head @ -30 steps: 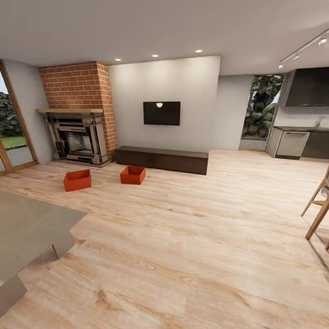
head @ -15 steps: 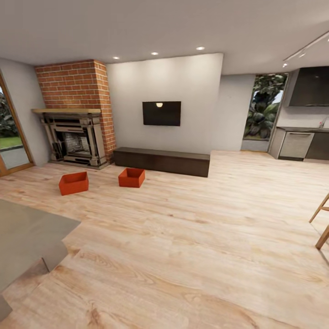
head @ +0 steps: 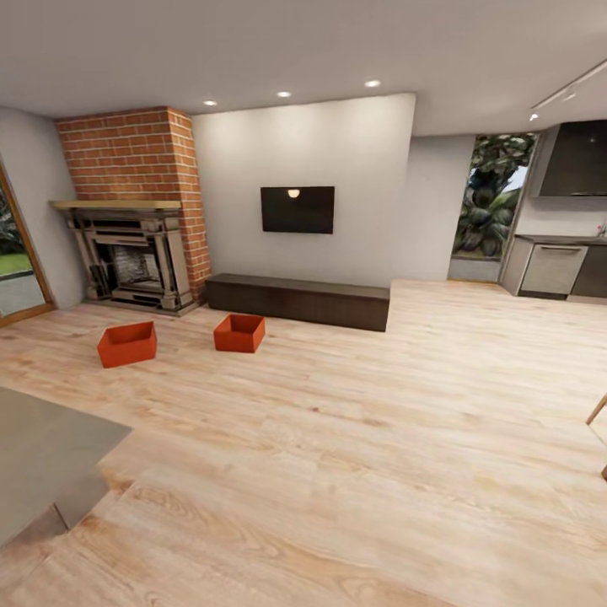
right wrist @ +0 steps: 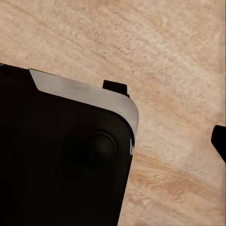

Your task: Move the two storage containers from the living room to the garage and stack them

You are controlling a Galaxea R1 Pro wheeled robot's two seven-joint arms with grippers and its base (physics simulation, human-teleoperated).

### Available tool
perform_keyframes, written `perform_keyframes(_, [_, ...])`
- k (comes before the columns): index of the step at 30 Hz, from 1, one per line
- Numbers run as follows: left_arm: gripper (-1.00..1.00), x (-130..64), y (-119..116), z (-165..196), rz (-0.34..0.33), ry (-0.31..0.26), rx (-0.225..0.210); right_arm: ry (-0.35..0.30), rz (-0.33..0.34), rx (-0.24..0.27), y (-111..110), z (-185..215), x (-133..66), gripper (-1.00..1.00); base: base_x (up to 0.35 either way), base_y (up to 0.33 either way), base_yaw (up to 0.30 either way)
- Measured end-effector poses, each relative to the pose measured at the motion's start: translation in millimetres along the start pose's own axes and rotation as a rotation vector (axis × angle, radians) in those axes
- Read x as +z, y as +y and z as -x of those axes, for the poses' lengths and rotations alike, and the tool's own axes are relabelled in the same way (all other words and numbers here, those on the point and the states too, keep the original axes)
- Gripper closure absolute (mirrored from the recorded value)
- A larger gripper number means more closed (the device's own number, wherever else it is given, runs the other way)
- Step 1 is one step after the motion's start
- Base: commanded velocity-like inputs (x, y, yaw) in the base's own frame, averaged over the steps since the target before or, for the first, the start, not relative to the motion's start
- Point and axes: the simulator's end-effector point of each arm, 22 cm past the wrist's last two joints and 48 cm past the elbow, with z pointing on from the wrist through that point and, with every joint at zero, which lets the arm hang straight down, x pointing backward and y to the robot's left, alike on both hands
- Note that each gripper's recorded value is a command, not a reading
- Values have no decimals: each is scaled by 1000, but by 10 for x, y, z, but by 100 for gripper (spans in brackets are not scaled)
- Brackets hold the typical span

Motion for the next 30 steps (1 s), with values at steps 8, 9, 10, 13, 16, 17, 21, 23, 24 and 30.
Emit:
perform_keyframes(8, [-100, 0, 0, 1, 0, 0, 0, -2, -1, 2, -7, 7, 1, -100, 321, -92, 148])
perform_keyframes(9, [-100, 0, 0, 1, 0, 0, 0, -1, -1, 2, -8, 4, 0, -100, 320, -93, 249])
perform_keyframes(10, [-100, 0, 0, 1, 0, 0, 0, -1, -2, 2, -9, 4, 0, -100, 319, -94, 256])
perform_keyframes(13, [-100, 0, 0, 1, 0, 0, 0, -2, -2, 3, -12, 7, 1, -100, 318, -97, 261])
perform_keyframes(16, [-100, 0, 0, 1, 0, 0, 0, -2, -2, 3, -13, 8, 1, -100, 316, -100, 265])
perform_keyframes(17, [-100, 0, 0, 1, 0, 0, 0, -2, -2, 3, -14, 8, 1, -100, 315, -101, 266])
perform_keyframes(21, [-100, 0, 1, 1, 0, 0, -1, -2, -2, 4, -14, 8, 1, -100, 315, -101, 267])
perform_keyframes(23, [-100, 0, 2, 1, 0, 0, -1, -2, -3, 4, -14, 8, 1, -100, 314, -101, 267])
perform_keyframes(24, [-100, 0, 2, 1, 0, 0, -1, -2, -3, 5, -15, 8, 1, -100, 314, -101, 264])
perform_keyframes(30, [-100, 0, 5, 3, 1, 0, -1, -2, -3, 7, -15, 7, 0, -100, 314, -101, 80])
